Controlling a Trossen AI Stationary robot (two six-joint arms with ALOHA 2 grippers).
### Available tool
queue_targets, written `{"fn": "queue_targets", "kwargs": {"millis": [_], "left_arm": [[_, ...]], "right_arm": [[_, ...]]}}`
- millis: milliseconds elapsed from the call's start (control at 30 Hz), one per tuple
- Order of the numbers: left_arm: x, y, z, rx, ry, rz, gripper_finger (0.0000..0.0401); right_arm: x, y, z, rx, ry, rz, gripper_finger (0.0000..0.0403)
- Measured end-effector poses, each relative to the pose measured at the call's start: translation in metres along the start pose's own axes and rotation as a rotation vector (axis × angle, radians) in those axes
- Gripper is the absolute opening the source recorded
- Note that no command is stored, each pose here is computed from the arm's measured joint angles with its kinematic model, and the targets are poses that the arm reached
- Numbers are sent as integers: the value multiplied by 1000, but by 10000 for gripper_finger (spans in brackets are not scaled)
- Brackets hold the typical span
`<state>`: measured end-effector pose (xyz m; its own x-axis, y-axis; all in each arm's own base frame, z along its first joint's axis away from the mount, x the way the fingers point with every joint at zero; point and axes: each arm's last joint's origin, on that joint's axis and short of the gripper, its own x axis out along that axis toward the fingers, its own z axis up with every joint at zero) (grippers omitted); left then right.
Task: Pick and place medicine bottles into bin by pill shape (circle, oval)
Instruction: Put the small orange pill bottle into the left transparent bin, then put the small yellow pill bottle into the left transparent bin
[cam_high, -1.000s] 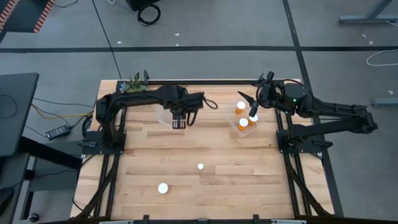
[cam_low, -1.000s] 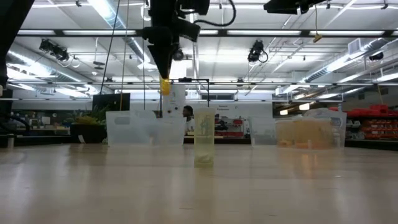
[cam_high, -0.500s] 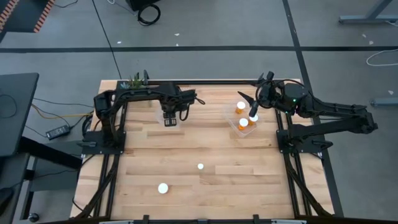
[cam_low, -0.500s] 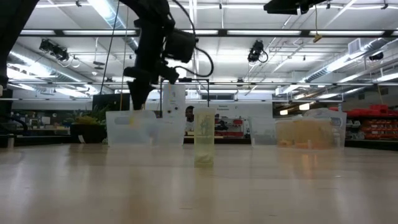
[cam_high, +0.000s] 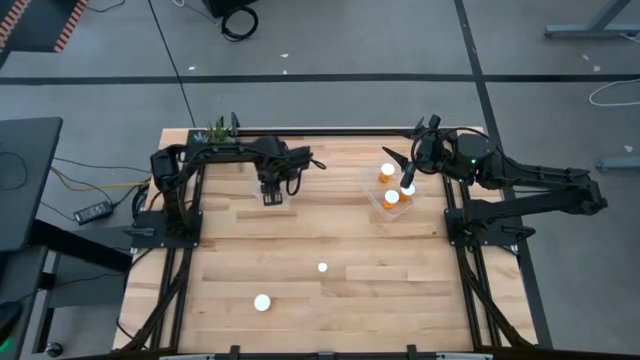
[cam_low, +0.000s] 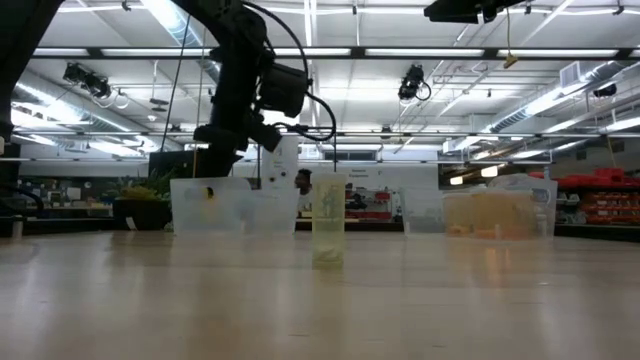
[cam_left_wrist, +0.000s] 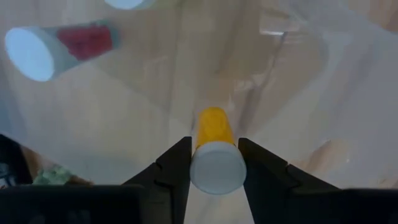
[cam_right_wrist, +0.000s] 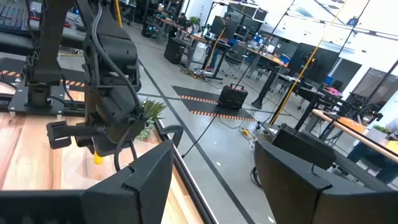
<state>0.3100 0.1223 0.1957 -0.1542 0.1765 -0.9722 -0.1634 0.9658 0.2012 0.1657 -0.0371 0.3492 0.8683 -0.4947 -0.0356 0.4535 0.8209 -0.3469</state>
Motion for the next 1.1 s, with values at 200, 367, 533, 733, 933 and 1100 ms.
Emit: {"fn": "queue_targets", "kwargs": {"millis": [200,367,533,733,933,1100], "left_arm": [[15,-4,-5,6,25,-4,137],[23,-7,-9,11,49,-7,153],[24,-7,-10,8,49,-7,150],[24,-7,-9,9,40,-5,167],[16,-4,-3,4,7,1,200],[1,-1,5,-7,-51,11,213]], "right_arm": [[0,0,0,1,-2,-1,233],[0,0,1,2,-9,7,233],[0,0,1,4,-16,18,233],[0,0,1,3,-17,19,233],[0,0,1,3,-16,19,233],[0,0,1,3,-16,19,233]]}}
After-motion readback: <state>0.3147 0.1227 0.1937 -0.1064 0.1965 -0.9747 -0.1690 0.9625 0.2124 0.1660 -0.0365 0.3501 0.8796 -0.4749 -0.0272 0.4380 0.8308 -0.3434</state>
